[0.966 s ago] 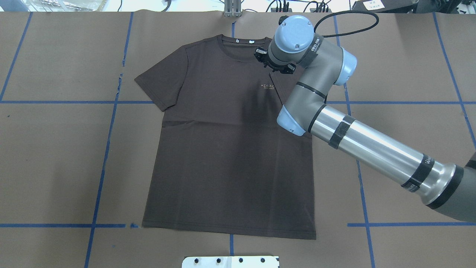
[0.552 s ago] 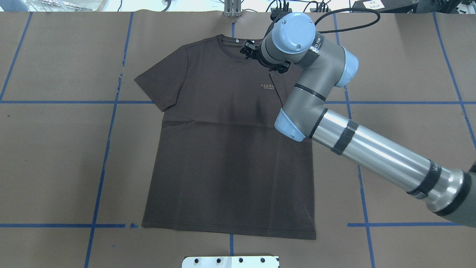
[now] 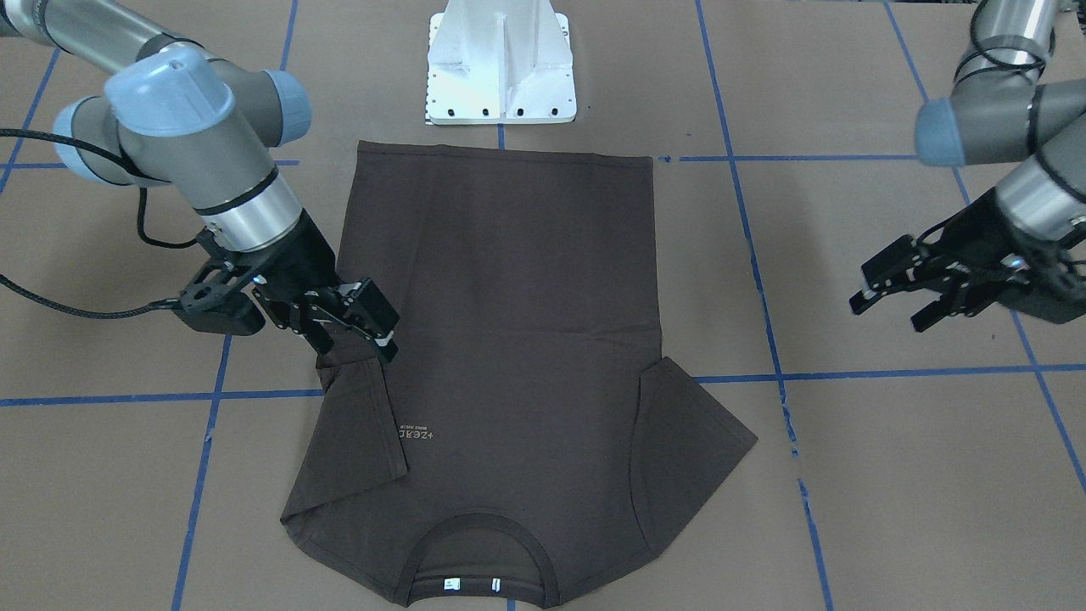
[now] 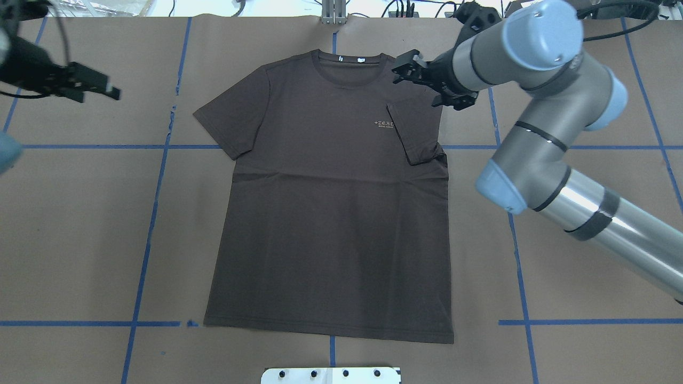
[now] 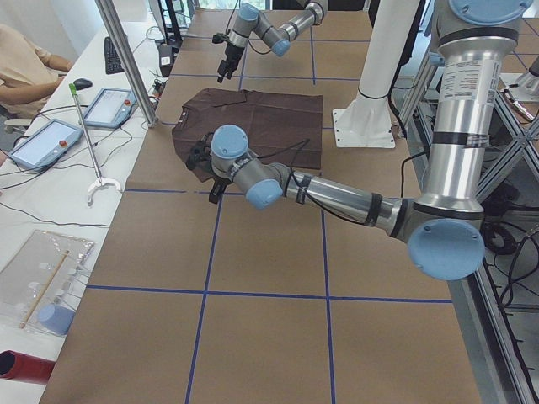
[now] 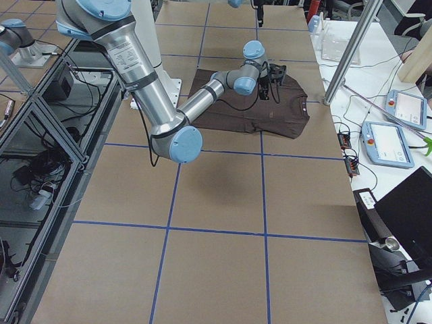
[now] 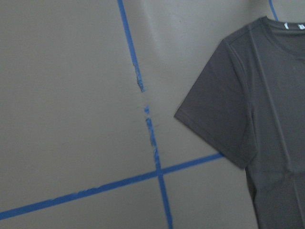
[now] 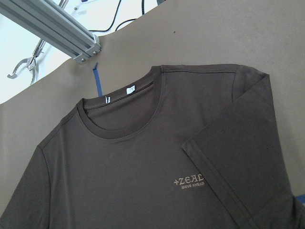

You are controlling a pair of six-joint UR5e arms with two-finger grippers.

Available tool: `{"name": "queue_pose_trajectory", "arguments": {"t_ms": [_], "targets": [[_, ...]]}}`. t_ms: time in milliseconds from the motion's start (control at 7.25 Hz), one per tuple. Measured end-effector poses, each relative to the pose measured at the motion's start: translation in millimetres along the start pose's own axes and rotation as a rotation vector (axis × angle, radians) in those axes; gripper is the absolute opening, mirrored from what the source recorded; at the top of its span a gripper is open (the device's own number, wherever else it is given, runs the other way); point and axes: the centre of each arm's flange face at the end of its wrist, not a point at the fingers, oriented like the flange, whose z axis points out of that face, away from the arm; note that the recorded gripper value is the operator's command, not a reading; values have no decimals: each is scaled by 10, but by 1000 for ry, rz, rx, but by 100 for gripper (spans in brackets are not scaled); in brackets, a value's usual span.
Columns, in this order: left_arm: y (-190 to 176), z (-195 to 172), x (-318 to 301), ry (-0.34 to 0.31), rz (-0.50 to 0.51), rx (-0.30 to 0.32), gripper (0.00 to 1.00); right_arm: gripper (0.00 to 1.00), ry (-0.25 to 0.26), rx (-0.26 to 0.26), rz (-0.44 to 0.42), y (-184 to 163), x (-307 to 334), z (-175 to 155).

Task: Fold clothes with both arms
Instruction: 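Bring the left gripper to the shirt shoulder while the right gripper holds near the collar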

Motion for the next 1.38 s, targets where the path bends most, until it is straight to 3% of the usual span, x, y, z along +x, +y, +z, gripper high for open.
{"name": "queue_pose_trajectory", "arguments": {"t_ms": [276,552,966,1379], "targets": [[-266,799,427,-104,-140,67,85,100,-2,-29,-1,-207,243,-245],[-244,1353,686,-181,-203,128,79,100,-3,-33,-7,-239,327,-321],[-44,1793,816,-222,-208,132,75,100,1,-33,-5,-242,372,-323],[-63,1907,807,-245,-206,147,67,100,5,-31,-3,-241,397,-314]]}}
